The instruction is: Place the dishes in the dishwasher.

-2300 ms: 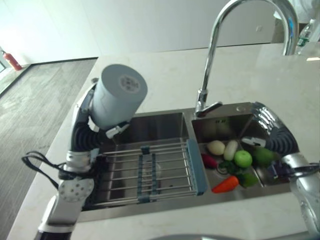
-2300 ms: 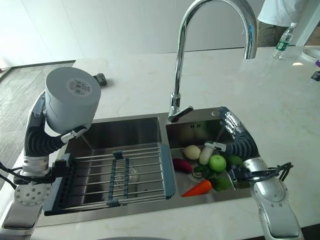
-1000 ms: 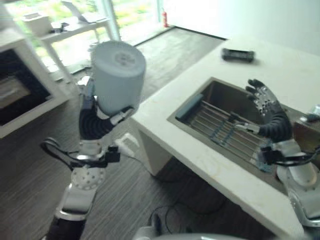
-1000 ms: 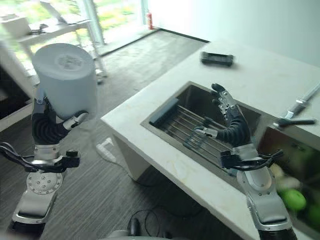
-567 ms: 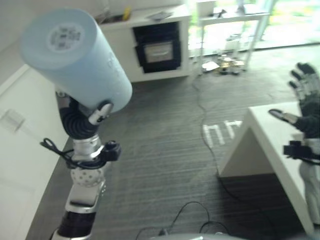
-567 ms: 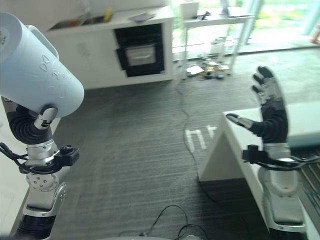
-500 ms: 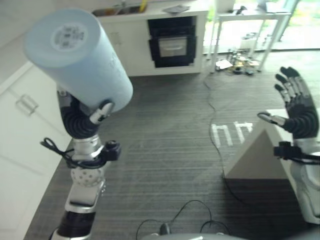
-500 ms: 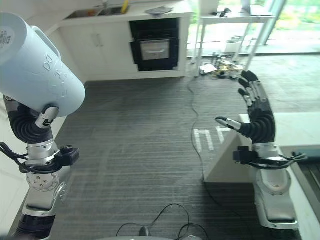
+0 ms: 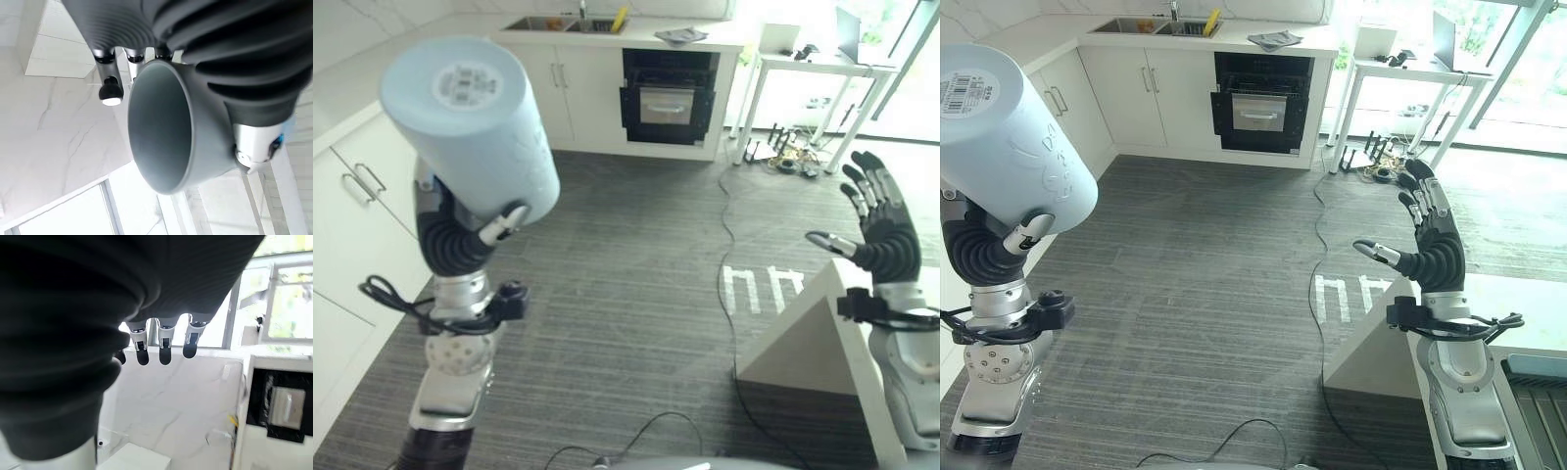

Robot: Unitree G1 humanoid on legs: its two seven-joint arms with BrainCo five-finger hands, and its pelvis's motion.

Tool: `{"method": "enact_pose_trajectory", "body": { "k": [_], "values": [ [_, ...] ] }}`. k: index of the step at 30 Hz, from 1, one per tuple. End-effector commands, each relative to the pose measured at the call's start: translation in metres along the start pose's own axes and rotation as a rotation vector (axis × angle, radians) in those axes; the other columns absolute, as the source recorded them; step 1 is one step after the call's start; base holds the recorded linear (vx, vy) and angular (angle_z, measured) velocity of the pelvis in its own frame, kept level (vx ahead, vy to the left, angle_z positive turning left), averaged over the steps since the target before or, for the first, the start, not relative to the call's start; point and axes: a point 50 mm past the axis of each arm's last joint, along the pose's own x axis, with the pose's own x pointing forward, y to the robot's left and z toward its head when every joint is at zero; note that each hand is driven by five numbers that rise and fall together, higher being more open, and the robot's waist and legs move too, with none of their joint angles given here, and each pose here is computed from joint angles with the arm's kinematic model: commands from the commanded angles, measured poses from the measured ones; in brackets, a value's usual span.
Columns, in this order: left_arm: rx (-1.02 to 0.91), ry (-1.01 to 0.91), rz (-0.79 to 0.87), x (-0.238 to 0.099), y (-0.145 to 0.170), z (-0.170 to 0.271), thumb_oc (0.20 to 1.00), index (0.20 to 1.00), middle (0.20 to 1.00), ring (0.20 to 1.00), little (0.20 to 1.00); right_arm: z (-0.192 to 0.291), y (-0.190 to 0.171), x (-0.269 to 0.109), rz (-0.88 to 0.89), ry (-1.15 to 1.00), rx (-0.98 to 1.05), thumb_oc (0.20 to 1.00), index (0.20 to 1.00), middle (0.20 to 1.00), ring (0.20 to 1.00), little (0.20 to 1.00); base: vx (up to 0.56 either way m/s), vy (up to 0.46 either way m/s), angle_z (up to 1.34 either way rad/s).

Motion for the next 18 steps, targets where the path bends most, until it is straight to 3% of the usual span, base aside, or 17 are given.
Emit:
{"method": "enact_pose_trajectory", "body": {
  "k": [1,18],
  "values": [
    [-0.054,-0.009,0.05,0.0009,0.0002,-0.0022,0.2,0.2,0.2,0.2,0.2,0.0053,0.0165,0.0052,0.073,-0.058,0.106,1.0,1.0,1.0,1.0,1.0,-0.05,-0.024,0.04],
    [-0.087,0.013,0.048,-0.0043,0.0054,-0.0045,0.2,0.2,0.2,0.2,0.2,0.0044,0.0111,0.0044,0.074,-0.059,-0.007,1.0,1.0,1.0,1.0,1.0,0.01,-0.122,-0.05]
  ]
}}
